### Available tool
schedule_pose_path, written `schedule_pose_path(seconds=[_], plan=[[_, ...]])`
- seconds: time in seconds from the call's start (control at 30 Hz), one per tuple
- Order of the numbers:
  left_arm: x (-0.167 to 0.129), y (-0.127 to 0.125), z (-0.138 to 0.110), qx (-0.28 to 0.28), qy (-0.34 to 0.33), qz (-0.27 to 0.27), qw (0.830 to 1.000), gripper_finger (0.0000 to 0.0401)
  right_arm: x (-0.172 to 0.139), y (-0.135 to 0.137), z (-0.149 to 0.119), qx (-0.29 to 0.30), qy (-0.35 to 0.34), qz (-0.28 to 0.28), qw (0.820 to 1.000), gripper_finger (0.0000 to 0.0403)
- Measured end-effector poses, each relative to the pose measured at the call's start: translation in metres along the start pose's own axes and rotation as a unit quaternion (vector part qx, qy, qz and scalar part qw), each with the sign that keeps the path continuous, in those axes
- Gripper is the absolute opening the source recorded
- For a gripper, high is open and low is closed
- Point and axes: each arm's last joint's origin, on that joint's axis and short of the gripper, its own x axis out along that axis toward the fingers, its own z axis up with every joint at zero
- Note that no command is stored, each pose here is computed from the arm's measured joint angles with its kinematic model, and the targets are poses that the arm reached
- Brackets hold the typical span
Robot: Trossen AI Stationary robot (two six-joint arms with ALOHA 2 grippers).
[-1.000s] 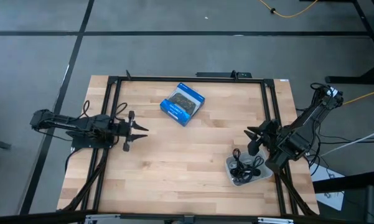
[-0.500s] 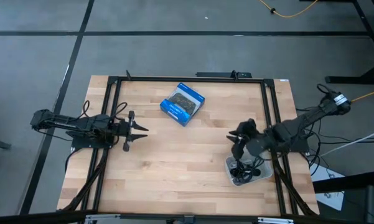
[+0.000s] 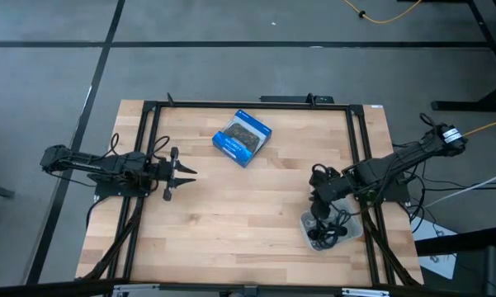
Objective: Pick and place USB-C Cables
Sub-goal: Put the black charger cable into the gray bin
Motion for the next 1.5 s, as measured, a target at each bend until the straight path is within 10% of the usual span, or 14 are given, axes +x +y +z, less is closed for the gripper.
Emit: schedule_pose_path(seconds=[0.73, 1.0, 1.3, 1.5], plan=[[0.000, 0.000, 0.000, -0.001, 0.002, 0.004, 1.000, 0.0103, -0.027, 0.008, 0.005, -0.064, 0.088, 0.041, 0.993, 0.0112], [0.000, 0.000, -0.001, -0.001, 0.004, 0.004, 1.000, 0.0103, -0.042, 0.008, 0.001, -0.001, 0.155, 0.018, 0.988, 0.0112], [0.000, 0.000, -0.002, 0.000, 0.011, 0.003, 1.000, 0.0103, -0.041, 0.030, 0.006, -0.031, 0.086, 0.097, 0.991, 0.0112], [0.000, 0.000, -0.003, 0.001, 0.016, 0.003, 1.000, 0.0103, -0.029, 0.029, 0.004, -0.061, 0.102, 0.042, 0.992, 0.0112]])
